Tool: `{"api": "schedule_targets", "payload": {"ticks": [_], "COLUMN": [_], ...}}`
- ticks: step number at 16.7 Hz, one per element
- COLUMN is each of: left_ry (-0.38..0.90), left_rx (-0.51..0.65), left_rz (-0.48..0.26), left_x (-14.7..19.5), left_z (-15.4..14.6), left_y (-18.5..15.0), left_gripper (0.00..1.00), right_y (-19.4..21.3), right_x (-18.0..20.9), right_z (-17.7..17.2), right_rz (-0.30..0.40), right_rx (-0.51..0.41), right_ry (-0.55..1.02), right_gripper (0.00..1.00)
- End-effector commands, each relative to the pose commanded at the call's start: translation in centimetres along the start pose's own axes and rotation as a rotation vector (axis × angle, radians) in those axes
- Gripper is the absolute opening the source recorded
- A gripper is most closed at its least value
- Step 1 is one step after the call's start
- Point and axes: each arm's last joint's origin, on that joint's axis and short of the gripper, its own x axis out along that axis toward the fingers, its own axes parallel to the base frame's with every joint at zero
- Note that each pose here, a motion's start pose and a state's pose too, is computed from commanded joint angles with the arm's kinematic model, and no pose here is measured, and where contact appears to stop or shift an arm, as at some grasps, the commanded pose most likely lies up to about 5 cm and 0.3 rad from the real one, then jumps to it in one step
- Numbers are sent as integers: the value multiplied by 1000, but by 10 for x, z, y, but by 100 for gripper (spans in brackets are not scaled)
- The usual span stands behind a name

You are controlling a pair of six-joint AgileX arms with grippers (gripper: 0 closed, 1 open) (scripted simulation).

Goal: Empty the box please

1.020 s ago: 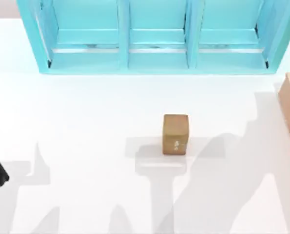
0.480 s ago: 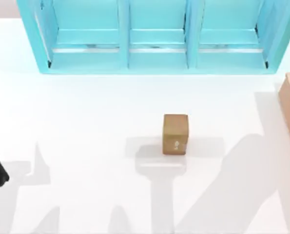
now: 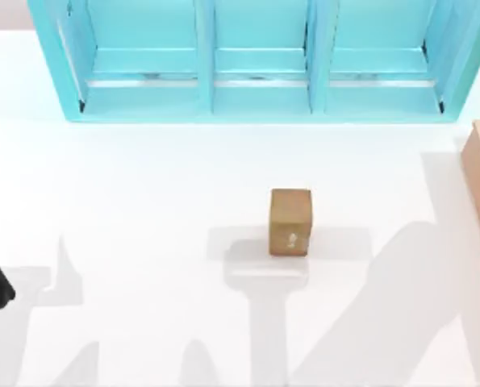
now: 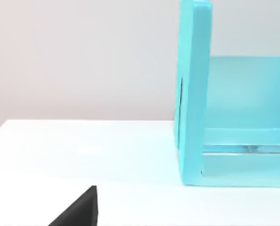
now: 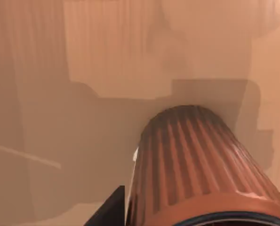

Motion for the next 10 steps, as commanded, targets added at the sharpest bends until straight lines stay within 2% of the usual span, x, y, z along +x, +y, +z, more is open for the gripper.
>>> {"api": "schedule_targets", "payload": {"ticks": [8, 10], "left_ry": [0, 0], "left_rx": [0, 0], "left_rz": [0, 0], "left_x": [0, 0], "left_z": [0, 0], "left_y": [0, 0], "left_gripper": [100, 100], "right_y": [0, 0], "right_x": [0, 0], "right_z": [0, 0], "right_rz": [0, 0], "right_rx": [0, 0], "right_ry": [0, 0], "right_gripper": [2, 0]}}
